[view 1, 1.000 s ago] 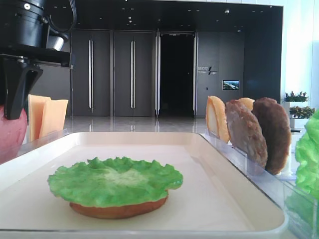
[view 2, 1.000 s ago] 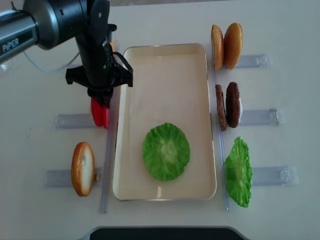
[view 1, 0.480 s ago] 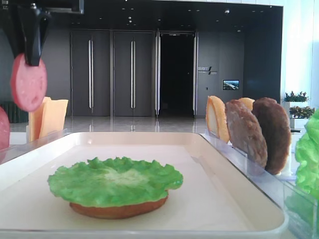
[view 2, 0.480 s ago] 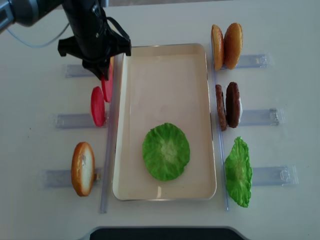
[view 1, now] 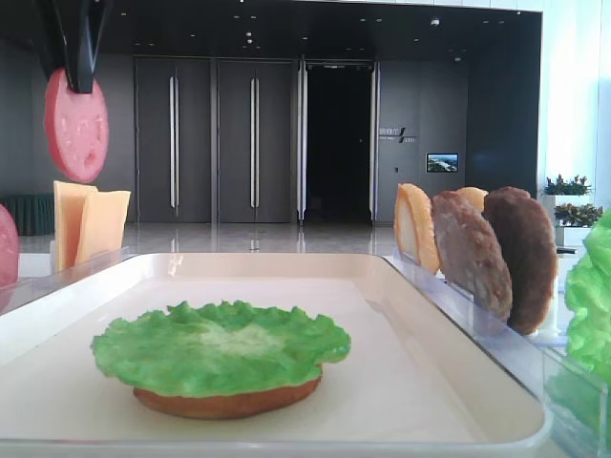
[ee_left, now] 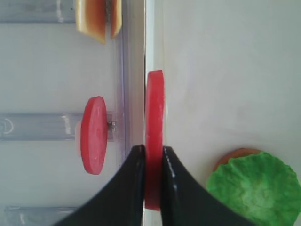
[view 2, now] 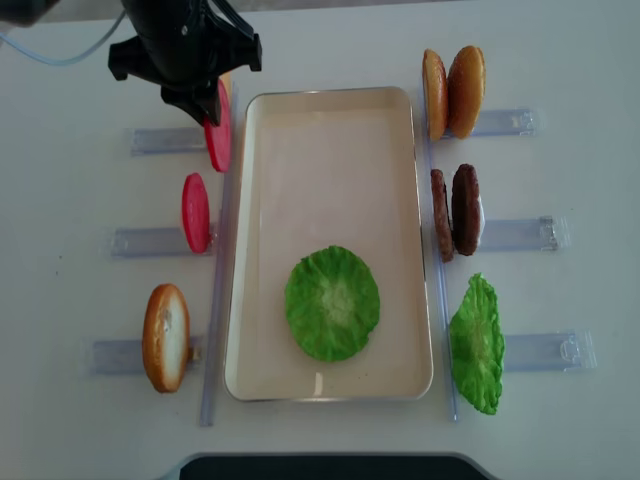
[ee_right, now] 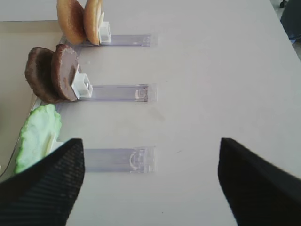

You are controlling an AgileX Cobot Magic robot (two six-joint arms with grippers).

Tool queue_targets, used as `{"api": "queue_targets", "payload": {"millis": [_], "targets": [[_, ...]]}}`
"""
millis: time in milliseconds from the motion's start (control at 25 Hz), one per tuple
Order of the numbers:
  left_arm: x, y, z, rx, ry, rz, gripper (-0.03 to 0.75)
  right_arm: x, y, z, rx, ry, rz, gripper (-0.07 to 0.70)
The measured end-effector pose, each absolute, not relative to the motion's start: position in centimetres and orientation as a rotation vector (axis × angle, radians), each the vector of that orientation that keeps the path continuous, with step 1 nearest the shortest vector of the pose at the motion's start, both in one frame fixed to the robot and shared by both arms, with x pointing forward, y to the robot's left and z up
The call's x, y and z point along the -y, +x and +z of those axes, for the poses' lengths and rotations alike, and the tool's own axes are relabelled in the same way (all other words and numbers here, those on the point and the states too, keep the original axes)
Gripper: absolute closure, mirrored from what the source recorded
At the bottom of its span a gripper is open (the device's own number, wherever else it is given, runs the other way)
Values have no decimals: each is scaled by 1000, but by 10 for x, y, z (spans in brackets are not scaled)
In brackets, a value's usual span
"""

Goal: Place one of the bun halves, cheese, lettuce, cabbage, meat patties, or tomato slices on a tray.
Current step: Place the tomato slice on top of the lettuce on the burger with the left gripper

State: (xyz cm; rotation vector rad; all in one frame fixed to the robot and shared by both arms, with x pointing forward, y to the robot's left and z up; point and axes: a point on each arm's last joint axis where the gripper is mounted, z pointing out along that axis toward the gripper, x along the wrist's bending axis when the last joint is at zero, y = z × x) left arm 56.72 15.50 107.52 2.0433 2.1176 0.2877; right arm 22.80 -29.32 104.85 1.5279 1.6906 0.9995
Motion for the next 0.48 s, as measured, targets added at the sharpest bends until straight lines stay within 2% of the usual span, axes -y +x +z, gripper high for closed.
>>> {"api": "queue_targets", "payload": {"millis": [200, 480], "targets": [[-160, 551, 1078, -2121, 2045, 263, 664, 293, 228, 1048, -1691, 1528, 1000, 79], [-178, 504, 1085, -2138, 2012, 183, 664, 293, 228, 1048, -1691, 1528, 1000, 79]]}}
